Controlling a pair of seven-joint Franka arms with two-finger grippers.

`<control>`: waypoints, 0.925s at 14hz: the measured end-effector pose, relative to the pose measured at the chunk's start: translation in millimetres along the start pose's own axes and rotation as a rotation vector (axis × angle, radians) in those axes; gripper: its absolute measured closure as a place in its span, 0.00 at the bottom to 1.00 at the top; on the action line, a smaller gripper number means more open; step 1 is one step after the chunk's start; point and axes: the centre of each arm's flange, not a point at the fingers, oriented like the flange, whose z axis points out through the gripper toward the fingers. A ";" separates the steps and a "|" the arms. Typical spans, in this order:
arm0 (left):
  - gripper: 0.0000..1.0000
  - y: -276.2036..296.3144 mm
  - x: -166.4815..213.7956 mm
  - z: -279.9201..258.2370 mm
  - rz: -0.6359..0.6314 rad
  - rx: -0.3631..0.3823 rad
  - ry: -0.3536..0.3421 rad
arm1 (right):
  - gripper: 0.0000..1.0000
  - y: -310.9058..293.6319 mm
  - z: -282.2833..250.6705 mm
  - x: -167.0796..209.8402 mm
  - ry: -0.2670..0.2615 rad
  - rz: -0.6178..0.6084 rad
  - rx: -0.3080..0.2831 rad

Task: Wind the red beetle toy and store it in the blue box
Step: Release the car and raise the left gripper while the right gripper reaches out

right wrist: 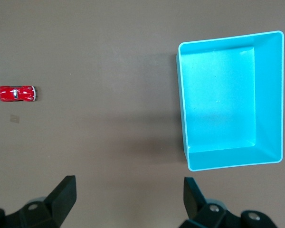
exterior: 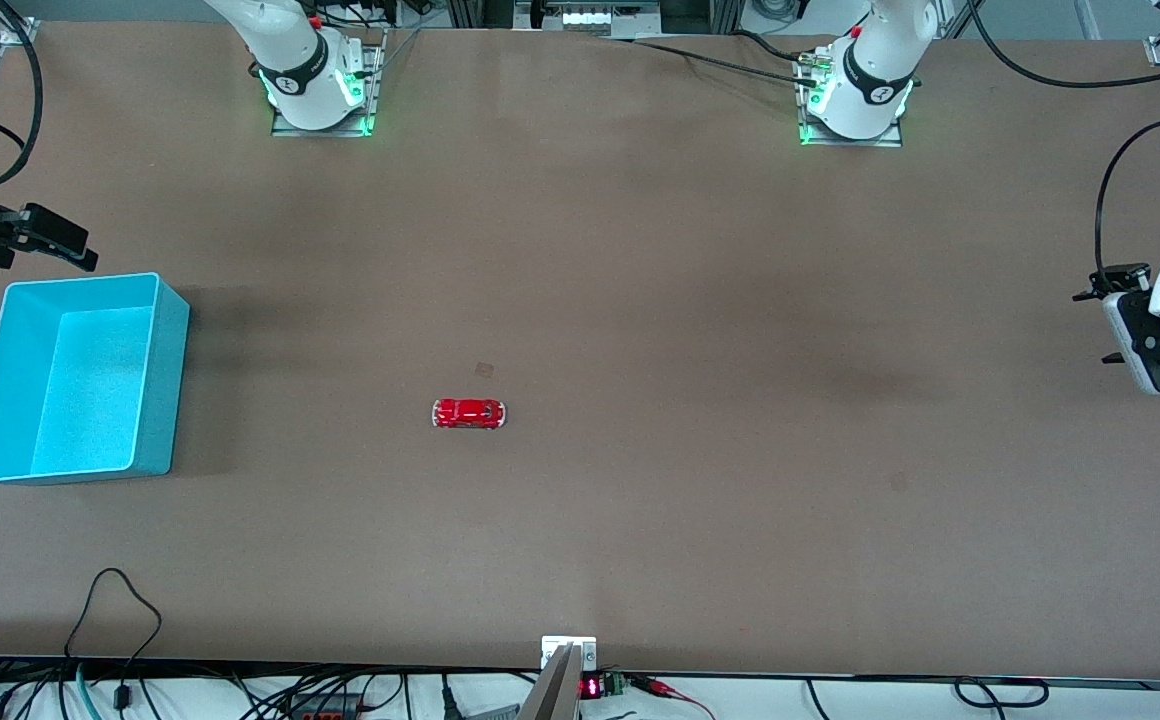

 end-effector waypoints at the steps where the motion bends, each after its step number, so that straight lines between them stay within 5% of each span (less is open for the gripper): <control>1: 0.00 9.6 14.0 -10.1 -0.031 -0.018 -0.012 | 0.00 0.0 0.1 0.0 0.000 0.000 0.000; 7: 0.00 73.9 101.4 -59.0 -0.292 -0.120 -0.102 | 0.00 -0.2 0.1 0.1 0.000 0.001 0.000; 13: 0.00 130.4 169.0 -111.2 -0.673 -0.053 -0.107 | 0.00 -4.9 16.1 7.4 -0.028 -0.009 0.002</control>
